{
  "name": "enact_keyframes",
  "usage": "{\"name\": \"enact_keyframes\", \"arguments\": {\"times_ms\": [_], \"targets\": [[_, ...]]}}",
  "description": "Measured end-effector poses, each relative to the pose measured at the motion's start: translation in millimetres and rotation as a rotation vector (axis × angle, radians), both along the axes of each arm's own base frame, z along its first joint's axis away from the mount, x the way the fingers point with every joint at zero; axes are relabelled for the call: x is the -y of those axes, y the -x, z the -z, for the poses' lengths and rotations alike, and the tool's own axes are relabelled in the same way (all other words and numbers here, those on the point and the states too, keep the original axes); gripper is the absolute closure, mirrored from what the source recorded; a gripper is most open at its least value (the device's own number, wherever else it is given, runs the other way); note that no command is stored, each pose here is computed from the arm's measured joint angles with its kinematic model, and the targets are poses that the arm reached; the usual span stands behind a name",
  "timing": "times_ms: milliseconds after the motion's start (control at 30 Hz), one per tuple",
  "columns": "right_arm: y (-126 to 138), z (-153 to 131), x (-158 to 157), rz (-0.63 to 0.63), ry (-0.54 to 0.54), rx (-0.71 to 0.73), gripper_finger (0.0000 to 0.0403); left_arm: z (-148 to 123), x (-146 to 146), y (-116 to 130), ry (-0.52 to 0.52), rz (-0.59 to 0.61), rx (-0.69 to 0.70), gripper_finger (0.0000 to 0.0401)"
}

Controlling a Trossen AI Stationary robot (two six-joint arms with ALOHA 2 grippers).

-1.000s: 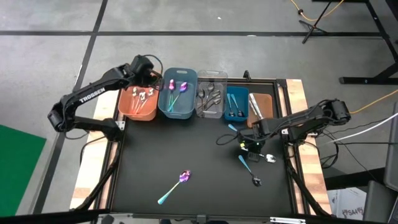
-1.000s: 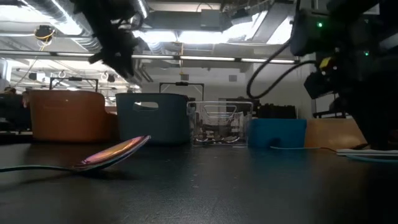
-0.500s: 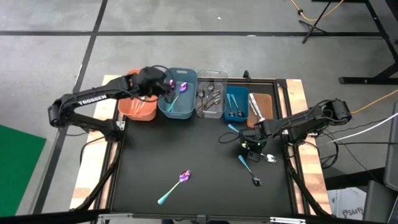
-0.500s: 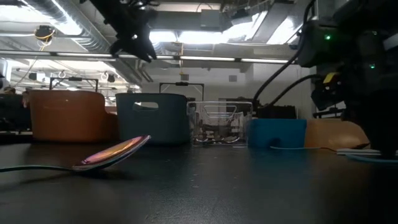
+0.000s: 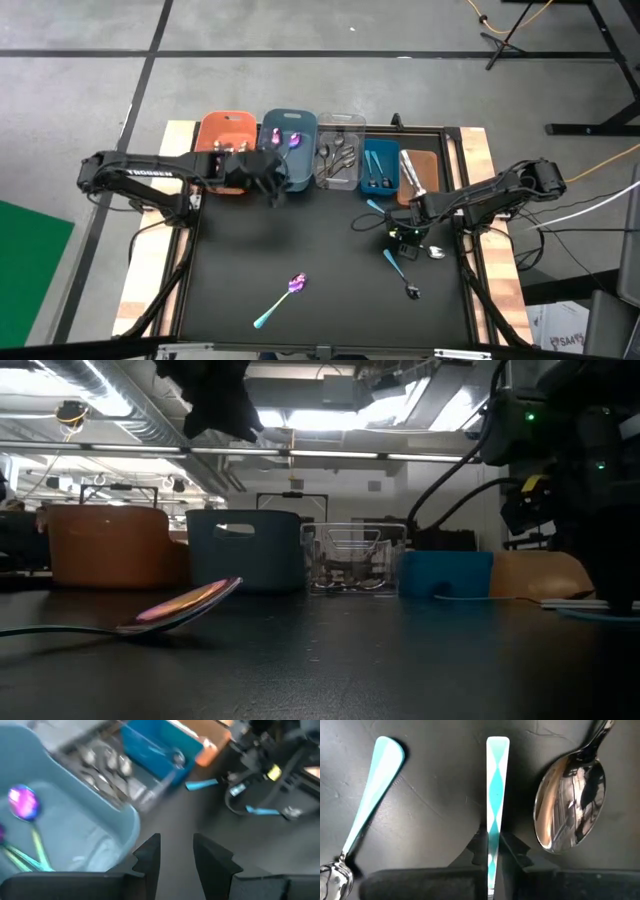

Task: Sort silverware by color (type)
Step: Put the white and blue spoon into the right orange bin

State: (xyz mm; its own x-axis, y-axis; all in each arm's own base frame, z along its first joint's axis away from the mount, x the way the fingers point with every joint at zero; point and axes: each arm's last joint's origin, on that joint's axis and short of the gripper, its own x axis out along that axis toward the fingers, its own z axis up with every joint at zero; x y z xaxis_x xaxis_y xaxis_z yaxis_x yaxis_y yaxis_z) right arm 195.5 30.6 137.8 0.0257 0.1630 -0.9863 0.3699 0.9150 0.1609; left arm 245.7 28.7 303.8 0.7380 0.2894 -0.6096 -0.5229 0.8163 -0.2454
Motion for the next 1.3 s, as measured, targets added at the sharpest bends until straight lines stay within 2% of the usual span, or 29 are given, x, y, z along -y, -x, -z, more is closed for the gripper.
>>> {"name": "enact_keyframes", "arguments": {"times_ms": [300,400,700,867,1033,1300], "targets": [[-19.4,-31.1,-2.0,-0.071,0.009,0.039,0.0398,34.5,39.3,4.1,0.145,0.034,-0.045,0.0291],[-31.2,-50.1,-3.2,-0.079,0.017,0.091,0.04,44.2,47.9,4.9,0.177,0.041,-0.031,0.0291],[-50.3,-123.8,-1.0,-0.076,0.173,0.167,0.04,66.4,65.1,5.1,0.206,0.101,0.062,0.0291],[-49.8,-160.7,4.1,-0.063,0.271,0.179,0.0399,72.4,70.8,6.4,0.198,0.115,0.09,0.0291],[-41.9,-189.3,18.1,-0.021,0.32,0.19,0.0399,76.1,74.6,8.8,0.165,0.097,0.087,0.0291],[-13.1,-219.2,53.2,0.116,0.375,0.293,0.0399,75.7,77.5,9.4,0.144,0.088,0.095,0.0291]]}}
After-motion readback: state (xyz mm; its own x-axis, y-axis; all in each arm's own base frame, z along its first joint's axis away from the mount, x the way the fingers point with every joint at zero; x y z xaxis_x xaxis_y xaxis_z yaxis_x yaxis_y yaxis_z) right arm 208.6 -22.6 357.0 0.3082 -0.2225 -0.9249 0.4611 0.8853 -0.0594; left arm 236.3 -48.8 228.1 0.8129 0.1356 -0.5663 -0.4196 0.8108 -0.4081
